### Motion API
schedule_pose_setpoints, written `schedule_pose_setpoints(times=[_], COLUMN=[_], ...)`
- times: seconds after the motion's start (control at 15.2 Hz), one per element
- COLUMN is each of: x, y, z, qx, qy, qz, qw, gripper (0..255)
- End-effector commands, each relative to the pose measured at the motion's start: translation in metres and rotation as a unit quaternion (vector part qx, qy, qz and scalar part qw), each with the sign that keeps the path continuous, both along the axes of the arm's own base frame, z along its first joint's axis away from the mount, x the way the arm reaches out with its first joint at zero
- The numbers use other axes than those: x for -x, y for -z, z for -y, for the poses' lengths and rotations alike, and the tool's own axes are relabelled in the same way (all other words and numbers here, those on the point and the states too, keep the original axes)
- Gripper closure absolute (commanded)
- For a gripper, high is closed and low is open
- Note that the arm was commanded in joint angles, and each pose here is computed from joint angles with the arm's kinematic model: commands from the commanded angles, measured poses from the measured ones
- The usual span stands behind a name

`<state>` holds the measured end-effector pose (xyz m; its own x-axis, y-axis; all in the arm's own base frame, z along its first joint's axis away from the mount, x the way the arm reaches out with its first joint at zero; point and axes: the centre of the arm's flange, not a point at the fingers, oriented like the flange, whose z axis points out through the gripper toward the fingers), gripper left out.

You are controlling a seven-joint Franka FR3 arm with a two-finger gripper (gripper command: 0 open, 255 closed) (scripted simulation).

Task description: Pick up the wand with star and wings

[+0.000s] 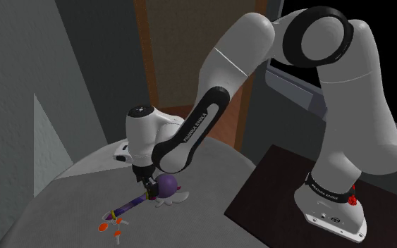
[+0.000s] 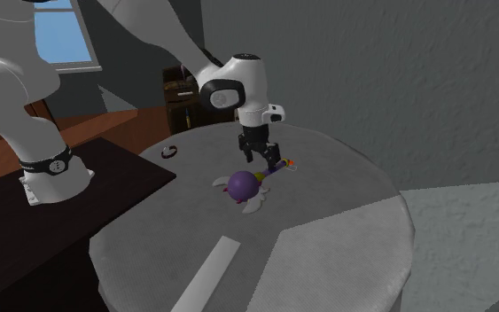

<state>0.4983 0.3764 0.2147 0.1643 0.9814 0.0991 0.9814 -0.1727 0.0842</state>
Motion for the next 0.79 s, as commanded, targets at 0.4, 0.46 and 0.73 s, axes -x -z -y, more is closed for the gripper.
schedule_pose_setpoints(times=[0.4, 0.46, 0.73], x=[0.000, 0.001, 0.001], y=[0.035, 0.035, 0.035], z=[-0.001, -0.001, -0.001], qx=[0.000, 0.000, 0.000], qy=[-0.003, -0.003, -0.003], qz=[0.000, 0.000, 0.000], qw=[1.0000, 1.0000, 1.0000], gripper=[0, 255, 255])
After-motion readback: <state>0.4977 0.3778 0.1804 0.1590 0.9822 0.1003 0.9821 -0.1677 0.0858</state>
